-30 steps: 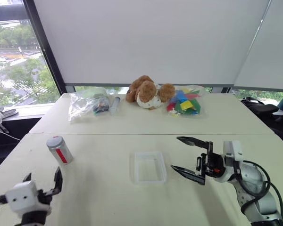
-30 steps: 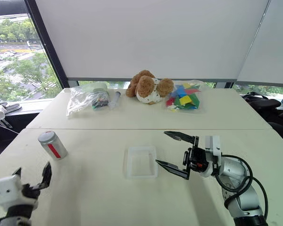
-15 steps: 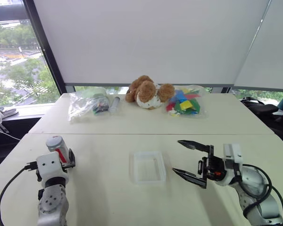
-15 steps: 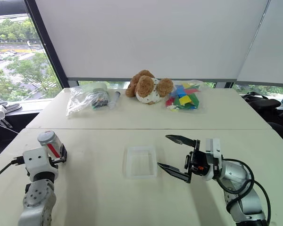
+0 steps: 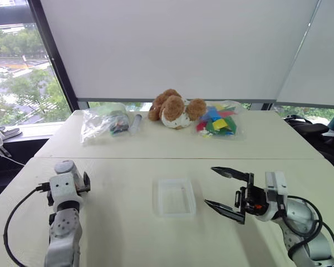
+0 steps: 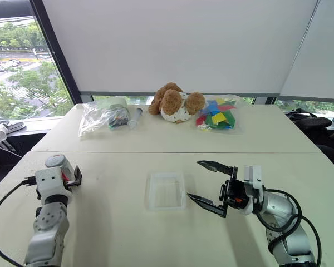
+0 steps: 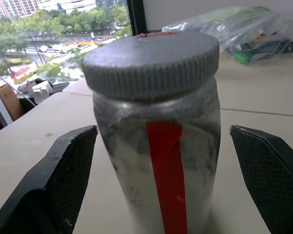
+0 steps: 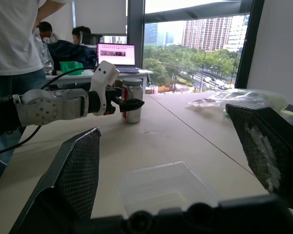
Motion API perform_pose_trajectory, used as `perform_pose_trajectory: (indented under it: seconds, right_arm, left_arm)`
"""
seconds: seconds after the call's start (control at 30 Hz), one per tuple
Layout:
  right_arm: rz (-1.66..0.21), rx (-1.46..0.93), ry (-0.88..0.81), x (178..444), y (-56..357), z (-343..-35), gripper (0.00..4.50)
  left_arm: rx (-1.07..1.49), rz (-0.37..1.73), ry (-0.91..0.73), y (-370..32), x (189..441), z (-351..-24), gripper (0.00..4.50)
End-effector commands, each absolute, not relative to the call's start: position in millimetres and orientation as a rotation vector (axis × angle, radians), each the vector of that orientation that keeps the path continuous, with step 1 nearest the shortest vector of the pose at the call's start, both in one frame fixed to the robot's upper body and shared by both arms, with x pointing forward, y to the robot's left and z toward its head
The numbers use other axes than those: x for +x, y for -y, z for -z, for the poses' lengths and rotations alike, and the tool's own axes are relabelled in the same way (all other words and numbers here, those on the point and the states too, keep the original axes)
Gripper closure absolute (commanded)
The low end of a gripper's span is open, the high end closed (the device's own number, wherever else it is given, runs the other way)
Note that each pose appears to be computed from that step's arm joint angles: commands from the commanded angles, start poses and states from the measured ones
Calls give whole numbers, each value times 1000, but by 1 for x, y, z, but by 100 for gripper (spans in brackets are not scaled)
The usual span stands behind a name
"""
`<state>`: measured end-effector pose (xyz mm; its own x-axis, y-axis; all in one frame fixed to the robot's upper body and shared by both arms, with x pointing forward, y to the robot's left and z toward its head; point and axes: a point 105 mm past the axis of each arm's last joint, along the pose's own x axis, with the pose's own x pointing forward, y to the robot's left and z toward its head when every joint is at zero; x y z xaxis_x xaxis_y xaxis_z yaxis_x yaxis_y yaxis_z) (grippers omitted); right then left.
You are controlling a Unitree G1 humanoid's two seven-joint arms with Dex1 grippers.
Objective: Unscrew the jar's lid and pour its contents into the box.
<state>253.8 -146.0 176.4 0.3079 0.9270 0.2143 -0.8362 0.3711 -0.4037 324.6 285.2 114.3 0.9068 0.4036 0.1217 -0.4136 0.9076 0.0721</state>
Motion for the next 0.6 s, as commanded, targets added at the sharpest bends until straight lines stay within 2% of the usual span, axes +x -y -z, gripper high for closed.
perform_pose_trajectory:
  seconds: [0.03,0.07,0.17,0.4,0.5,0.6]
  right_arm:
    - [-1182,-240,475,254,142,-183,0]
    - [-1182,-239,473,254,142,-183,0]
    - [-1177,-239,470,255,142,-185,0]
    - [-1152,-243,476,255,142,-191,0]
    - [-1140,-245,477,256,143,-197,0]
    - [-1146,-239,457,258,141,-214,0]
  left_arm:
    - [132,-422,165,-287,329,-132,55]
    - [139,-422,161,-287,329,-132,83]
    - [137,-434,141,-290,328,-130,222]
    - [96,-417,157,-300,320,-132,222]
    - [0,-224,287,-287,324,-160,222]
    - [-51,177,371,-250,327,-198,222]
